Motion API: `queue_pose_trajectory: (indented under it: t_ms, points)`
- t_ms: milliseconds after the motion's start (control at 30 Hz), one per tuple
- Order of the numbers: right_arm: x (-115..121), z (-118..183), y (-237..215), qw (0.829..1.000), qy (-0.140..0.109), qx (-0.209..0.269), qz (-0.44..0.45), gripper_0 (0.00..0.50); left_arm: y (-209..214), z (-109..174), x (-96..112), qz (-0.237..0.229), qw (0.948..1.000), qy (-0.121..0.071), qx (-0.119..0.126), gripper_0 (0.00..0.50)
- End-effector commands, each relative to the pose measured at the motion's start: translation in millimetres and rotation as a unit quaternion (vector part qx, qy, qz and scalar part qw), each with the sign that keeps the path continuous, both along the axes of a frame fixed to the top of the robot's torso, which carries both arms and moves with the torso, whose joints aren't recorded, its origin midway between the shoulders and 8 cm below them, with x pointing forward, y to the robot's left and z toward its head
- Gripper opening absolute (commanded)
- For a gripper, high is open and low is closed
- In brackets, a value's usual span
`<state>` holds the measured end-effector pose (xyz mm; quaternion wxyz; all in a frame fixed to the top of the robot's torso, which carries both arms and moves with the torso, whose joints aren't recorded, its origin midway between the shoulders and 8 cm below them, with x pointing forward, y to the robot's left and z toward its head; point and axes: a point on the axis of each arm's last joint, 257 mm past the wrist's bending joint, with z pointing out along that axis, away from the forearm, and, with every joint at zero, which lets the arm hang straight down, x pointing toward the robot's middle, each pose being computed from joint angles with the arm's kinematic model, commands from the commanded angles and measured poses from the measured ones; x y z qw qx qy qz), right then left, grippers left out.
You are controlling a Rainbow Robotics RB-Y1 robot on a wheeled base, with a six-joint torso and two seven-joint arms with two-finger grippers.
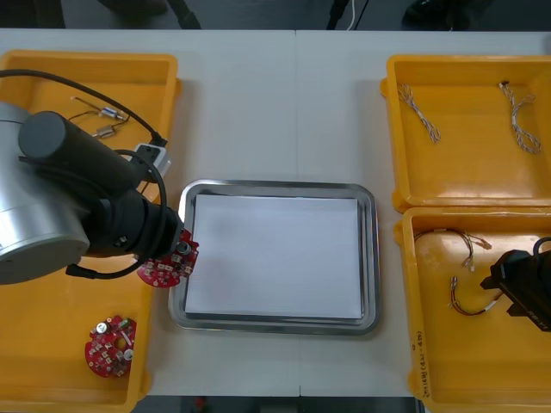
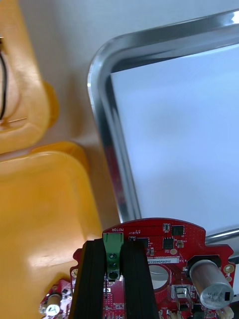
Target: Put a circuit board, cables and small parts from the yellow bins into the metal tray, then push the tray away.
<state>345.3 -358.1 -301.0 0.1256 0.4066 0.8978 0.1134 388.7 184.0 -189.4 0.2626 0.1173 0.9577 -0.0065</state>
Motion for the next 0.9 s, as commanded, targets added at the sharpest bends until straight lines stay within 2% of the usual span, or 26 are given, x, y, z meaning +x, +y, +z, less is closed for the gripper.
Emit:
queue_pose_trajectory:
  t_ms: [33,133,467,900]
  points:
    - [6,-6,10,1.000,-0.004,0.008,-0.009,0.500,-40,9,-1,-0.004,0.9994,-0.021,-0.028,0.000]
    - [6,-13,10,1.000,0.001,0.011,-0.013,0.500,-48,3,-2,-0.007,0.9993,-0.025,-0.028,0.000]
    - [0,-23,7,1.000,0.012,-0.009,-0.010,0.500,-66,-33,4,-0.017,0.9991,-0.009,-0.038,0.000]
    - [-4,-32,6,1.000,0.017,-0.023,-0.008,0.500,-71,-67,12,-0.021,0.9991,-0.009,-0.037,0.000]
